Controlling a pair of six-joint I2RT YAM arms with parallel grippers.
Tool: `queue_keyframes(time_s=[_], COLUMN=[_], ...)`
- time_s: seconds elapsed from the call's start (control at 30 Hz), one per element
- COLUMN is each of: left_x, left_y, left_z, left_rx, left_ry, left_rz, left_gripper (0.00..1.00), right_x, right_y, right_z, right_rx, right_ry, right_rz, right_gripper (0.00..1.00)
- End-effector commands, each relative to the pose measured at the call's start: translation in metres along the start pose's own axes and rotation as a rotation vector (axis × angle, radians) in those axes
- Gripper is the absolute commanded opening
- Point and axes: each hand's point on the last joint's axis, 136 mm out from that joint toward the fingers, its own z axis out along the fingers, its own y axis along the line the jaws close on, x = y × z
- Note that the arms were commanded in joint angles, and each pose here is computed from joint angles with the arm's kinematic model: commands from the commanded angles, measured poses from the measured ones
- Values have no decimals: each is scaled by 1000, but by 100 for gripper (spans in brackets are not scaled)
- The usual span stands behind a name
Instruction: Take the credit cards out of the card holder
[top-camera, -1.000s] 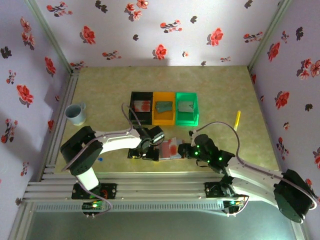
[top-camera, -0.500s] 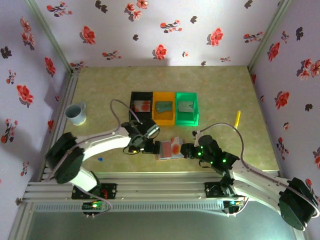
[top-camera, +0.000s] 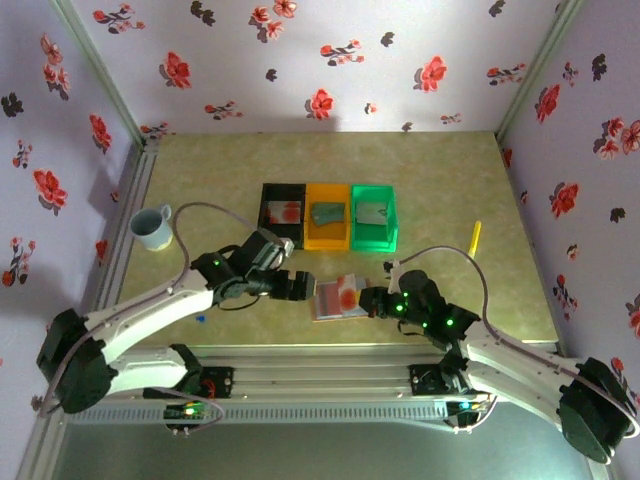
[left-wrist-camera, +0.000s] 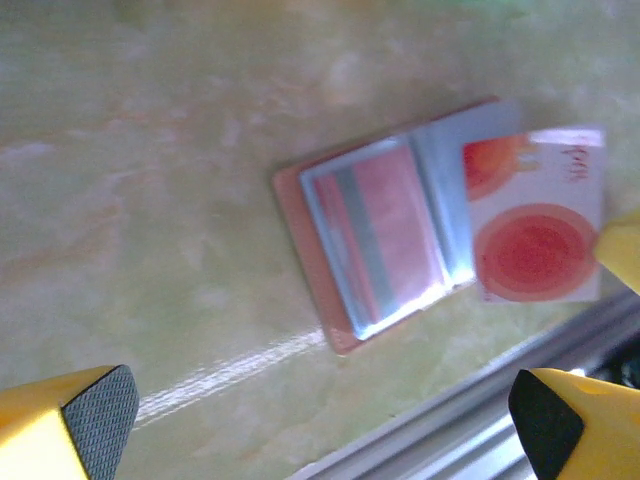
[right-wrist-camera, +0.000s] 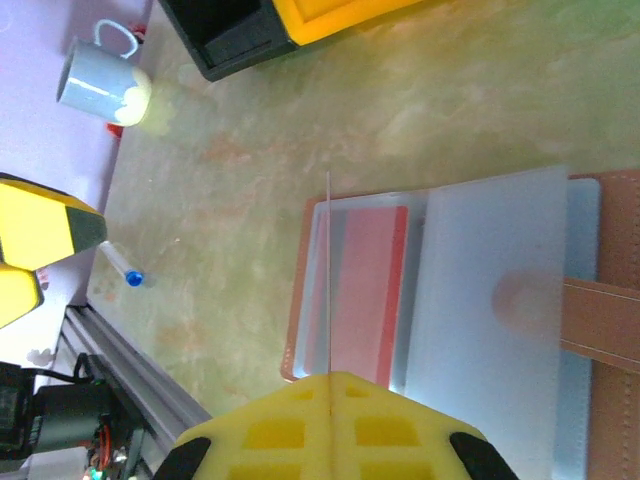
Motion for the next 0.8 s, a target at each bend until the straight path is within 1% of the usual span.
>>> queue_keyframes(time_s=[0.0, 0.27, 0.33, 0.53, 0.77], left_x=[-9, -5, -5, -6, -10], left_y=[-32, -53, -56, -57, -70], left_z=[-9, -6, -6, -5, -6], left_rx=[185, 341, 363, 374, 461], left_ry=[-60, -68, -72, -82, -106], left_rz=[78, 92, 94, 96, 69], left_gripper=[100, 98, 97, 94, 88], right_x=[-3, -5, -5, -7, -7], right_y=[15, 39, 44, 58, 72], right_z=[-3, -11, -13, -20, -25], right_rx=[-90, -208, -235, -309, -381], right_ry=[-15, -22, -23, -33, -27], right_rz=[-27, -42, -44, -48, -54], right_gripper=[0, 0, 0, 0, 0])
